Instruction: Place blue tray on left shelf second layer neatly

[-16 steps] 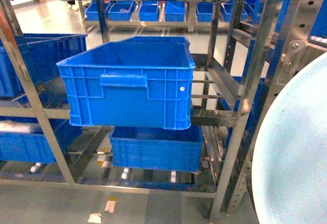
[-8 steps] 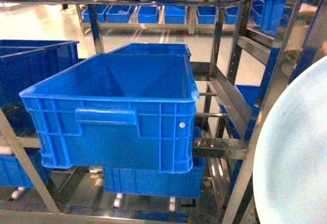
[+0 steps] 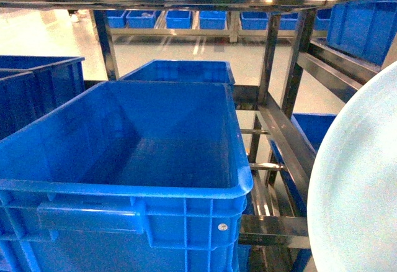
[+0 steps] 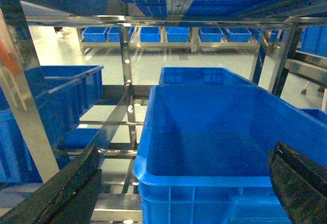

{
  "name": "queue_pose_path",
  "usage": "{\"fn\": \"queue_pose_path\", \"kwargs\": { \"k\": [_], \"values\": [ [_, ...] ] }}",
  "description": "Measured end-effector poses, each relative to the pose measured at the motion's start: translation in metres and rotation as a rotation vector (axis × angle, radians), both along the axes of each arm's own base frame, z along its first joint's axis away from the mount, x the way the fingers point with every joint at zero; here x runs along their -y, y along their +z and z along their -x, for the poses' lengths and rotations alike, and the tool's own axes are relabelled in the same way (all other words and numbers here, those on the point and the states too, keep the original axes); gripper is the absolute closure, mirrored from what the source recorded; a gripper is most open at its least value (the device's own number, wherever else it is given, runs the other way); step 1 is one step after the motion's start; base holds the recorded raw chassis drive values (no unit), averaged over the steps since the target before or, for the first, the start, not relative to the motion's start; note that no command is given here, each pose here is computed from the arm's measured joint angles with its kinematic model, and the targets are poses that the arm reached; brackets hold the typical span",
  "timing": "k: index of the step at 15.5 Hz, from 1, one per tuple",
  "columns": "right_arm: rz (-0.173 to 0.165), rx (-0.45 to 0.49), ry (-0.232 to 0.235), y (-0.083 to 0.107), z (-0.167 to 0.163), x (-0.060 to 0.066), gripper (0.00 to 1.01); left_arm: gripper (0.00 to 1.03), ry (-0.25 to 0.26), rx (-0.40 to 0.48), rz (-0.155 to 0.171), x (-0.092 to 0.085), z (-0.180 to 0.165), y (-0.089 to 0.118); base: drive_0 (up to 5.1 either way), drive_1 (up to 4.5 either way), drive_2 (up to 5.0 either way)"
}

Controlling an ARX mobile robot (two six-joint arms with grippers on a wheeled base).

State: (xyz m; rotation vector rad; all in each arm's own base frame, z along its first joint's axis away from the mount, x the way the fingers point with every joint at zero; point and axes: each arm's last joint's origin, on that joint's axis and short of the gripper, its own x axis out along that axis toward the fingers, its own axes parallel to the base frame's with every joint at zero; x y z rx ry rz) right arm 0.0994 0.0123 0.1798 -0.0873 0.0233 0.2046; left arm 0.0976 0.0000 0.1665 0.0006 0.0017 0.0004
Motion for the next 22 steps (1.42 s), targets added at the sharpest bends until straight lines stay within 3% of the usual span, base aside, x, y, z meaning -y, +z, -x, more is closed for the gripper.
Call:
{"fn": "queue_pose_path", "kwargs": {
  "k": [16,22],
  "values": [
    [0.0,0.0,0.006,0.0,0.0,-0.0002,0.99,0.05,0.004,-0.004,0.0,0.0,0.0,-0.0004,-4.7,2.24,2.2],
    [0.0,-0.006,0.005,-0.0006,0.0,-0.0001,0.99,0.05,-0.002,-0.001,0.0,0.0002,0.0,-0.0001,0.0,0.0,0.0]
  ]
}}
